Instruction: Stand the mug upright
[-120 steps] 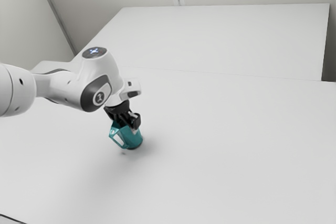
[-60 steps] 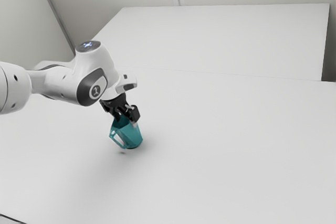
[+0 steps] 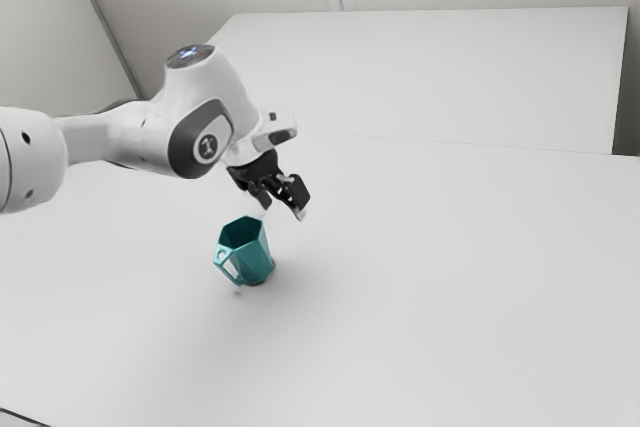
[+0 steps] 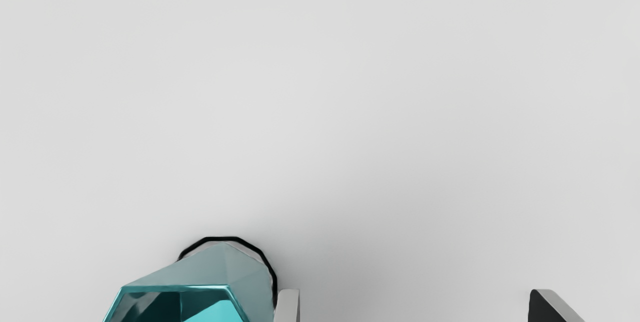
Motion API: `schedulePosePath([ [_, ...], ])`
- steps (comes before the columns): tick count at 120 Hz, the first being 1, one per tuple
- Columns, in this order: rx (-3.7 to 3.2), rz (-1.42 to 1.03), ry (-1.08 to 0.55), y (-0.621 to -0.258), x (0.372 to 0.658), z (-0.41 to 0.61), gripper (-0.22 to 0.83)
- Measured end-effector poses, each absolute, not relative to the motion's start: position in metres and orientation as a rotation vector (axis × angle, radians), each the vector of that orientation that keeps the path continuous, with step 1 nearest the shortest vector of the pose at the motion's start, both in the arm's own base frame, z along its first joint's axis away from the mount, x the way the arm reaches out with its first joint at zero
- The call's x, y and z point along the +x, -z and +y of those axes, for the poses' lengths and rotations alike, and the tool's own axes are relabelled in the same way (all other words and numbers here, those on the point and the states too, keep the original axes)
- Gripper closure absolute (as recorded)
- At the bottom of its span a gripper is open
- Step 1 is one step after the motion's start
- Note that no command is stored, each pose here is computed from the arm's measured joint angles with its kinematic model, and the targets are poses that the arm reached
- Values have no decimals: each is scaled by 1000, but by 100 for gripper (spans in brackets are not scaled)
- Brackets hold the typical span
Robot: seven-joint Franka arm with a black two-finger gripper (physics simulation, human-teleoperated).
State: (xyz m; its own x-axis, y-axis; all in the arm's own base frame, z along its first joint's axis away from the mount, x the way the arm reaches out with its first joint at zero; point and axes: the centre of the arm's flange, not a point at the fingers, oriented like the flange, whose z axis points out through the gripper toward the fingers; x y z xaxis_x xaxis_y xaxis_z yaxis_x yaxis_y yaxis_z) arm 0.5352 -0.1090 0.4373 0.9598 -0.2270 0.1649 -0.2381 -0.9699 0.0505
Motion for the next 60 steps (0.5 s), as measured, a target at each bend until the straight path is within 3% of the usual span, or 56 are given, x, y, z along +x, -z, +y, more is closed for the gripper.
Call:
schedulePosePath([
  [30, 3020, -380, -248, -559, 571, -122, 4],
  [45, 3050, -351, -172, -597, 580, -109, 2],
  [60, 3087, -260, -69, -605, 581, -77, 1],
])
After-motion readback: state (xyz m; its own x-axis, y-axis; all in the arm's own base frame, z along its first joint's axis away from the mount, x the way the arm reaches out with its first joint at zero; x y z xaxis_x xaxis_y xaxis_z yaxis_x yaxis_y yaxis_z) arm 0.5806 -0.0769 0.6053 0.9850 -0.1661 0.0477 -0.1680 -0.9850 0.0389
